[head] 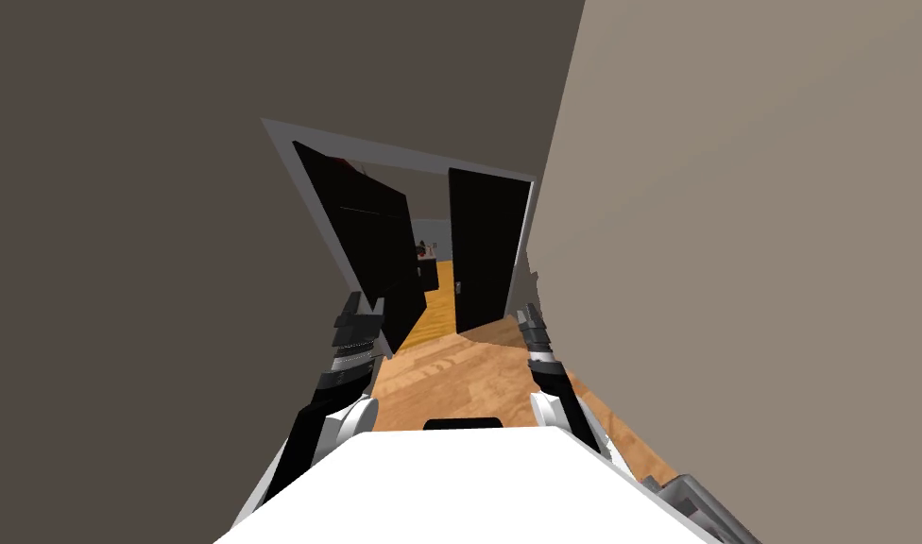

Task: Push the door open

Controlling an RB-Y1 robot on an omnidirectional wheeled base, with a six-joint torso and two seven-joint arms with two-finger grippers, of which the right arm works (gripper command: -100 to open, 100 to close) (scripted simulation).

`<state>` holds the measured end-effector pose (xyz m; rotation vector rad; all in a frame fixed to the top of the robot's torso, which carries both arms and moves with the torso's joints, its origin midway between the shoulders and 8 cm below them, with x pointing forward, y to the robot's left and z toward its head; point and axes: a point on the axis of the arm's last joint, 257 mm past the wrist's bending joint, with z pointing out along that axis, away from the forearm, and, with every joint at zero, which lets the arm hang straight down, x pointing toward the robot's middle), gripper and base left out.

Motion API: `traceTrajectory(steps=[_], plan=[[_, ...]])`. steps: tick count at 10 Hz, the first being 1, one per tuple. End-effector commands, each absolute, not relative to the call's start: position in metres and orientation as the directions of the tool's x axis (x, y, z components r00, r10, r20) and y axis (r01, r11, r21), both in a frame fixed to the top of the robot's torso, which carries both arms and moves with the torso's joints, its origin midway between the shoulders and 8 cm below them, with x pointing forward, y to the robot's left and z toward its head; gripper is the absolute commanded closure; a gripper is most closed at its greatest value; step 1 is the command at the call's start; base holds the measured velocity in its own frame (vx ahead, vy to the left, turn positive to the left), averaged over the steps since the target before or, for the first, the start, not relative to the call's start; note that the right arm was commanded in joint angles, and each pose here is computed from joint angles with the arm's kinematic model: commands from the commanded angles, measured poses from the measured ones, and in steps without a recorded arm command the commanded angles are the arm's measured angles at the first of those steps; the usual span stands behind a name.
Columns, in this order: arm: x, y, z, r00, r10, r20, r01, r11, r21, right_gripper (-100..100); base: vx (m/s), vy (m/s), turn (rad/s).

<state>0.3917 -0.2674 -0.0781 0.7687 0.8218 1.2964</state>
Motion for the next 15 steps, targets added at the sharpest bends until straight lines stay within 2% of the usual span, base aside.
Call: traceTrajectory(steps=[1,15], plan=[[0.398,-0.264,-0.089,0.078,0.993,-0.088,-0.49,0.115,0.864,-100,0.094,-0.003,0.033],[0.445,-0.25,-0.19,0.021,0.995,-0.094,-0.359,0.095,0.929,-100,0.093,0.003,0.036]])
